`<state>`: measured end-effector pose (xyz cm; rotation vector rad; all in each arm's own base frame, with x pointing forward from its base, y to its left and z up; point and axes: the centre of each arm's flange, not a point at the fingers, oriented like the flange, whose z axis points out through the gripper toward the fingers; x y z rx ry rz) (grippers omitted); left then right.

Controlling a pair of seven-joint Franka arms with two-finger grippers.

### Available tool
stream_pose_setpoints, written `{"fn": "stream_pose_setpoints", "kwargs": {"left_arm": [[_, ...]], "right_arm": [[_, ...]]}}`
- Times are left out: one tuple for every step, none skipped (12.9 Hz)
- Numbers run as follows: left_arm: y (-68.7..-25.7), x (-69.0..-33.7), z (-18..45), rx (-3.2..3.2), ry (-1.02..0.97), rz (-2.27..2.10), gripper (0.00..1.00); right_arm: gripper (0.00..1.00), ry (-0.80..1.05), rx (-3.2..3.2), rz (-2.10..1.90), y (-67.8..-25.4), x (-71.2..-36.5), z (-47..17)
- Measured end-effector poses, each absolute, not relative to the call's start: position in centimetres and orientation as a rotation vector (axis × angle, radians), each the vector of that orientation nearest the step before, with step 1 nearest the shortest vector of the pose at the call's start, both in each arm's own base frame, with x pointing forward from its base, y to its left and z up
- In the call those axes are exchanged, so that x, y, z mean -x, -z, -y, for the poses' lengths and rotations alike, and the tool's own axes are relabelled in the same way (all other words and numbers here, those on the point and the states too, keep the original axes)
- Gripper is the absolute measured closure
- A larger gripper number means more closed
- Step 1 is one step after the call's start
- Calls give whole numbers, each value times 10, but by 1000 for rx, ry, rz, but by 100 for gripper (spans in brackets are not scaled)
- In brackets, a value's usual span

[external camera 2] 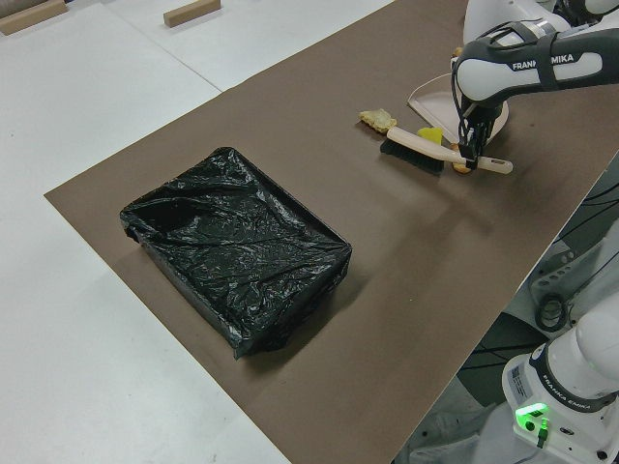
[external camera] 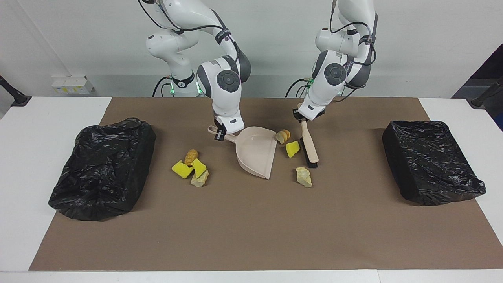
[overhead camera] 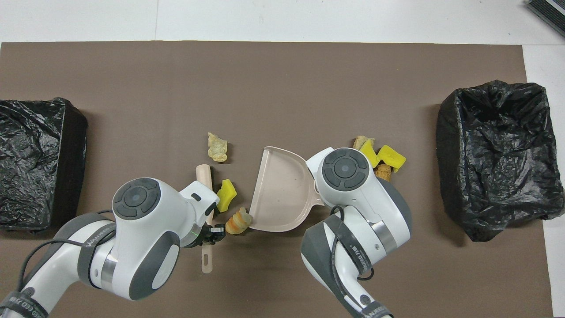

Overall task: Sweep and dump trash in bin
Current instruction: 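Brush the scraps into the dustpan held by the right gripper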

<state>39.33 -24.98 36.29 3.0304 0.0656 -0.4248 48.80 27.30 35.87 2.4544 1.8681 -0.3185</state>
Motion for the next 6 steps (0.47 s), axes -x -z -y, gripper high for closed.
{"fn": "stream_pose_setpoints", "kwargs": {"left_arm": [[-364,-386,263,-3016,428,-36,73],[-366,-378,278,-3000,423,-3,73],[-369,-370,294,-2979,415,28,73],[-373,-362,310,-2958,398,57,73],[-378,-357,324,-2940,375,84,73],[-386,-354,336,-2916,353,101,73]], "right_arm": [[68,318,-2455,-1867,-359,-488,-273],[68,318,-2456,-1866,-359,-488,-273],[68,318,-2456,-1866,-359,-488,-273],[68,318,-2456,-1866,-359,-488,-273],[68,318,-2456,-1866,-359,-488,-273],[68,318,-2456,-1865,-359,-488,-273]]}}
